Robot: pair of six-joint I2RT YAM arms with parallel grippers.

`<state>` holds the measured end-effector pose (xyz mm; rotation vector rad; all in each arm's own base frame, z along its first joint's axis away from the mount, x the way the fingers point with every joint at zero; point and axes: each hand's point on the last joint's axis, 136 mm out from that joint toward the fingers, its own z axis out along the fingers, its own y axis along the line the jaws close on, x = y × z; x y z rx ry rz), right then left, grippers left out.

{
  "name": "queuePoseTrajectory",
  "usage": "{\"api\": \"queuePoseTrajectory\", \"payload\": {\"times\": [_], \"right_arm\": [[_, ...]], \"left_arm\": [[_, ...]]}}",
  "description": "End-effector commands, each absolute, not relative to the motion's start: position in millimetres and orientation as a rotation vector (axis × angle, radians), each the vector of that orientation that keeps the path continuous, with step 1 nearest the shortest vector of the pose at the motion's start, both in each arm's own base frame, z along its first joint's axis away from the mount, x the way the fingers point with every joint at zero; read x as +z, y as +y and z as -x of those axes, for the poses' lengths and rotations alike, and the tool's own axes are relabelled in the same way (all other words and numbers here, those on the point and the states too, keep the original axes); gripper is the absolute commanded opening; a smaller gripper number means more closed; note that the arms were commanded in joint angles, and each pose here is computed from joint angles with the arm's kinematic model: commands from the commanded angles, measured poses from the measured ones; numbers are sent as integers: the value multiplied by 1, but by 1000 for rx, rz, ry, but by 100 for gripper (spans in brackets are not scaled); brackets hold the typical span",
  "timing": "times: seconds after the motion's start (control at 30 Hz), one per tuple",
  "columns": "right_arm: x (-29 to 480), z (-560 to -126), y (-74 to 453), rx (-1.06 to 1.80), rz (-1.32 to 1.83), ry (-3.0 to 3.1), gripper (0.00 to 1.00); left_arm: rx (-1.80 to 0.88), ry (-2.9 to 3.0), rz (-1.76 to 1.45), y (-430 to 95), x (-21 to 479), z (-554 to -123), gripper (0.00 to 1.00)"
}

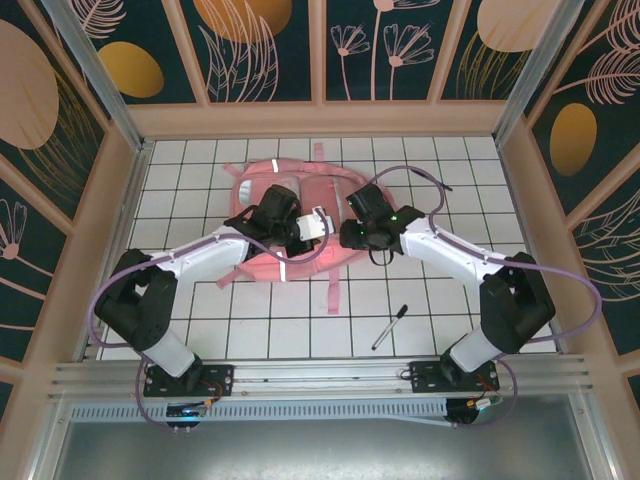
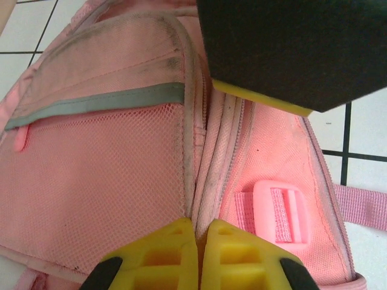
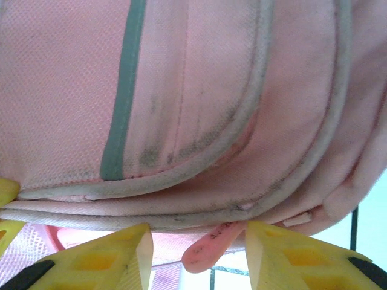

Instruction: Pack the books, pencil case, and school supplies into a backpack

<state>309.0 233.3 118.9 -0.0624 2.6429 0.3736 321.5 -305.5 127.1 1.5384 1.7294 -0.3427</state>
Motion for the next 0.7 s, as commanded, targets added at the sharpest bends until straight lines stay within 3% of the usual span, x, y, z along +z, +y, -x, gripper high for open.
{"api": "queuePoseTrajectory", "payload": {"times": [0.0,0.4,0.67], "right_arm": [[109,-315,197,145,-40,2651,40],[120,-311,204,363,-12,2648,26],[143,-311,212,531,299,2618,44]], "left_arm": [[-405,1543,-1492,-317,184,-322,0],[-445,1520,-1490,-311,193,-320,0],[-423,1444,-1559,-305,192,-308,0]]}}
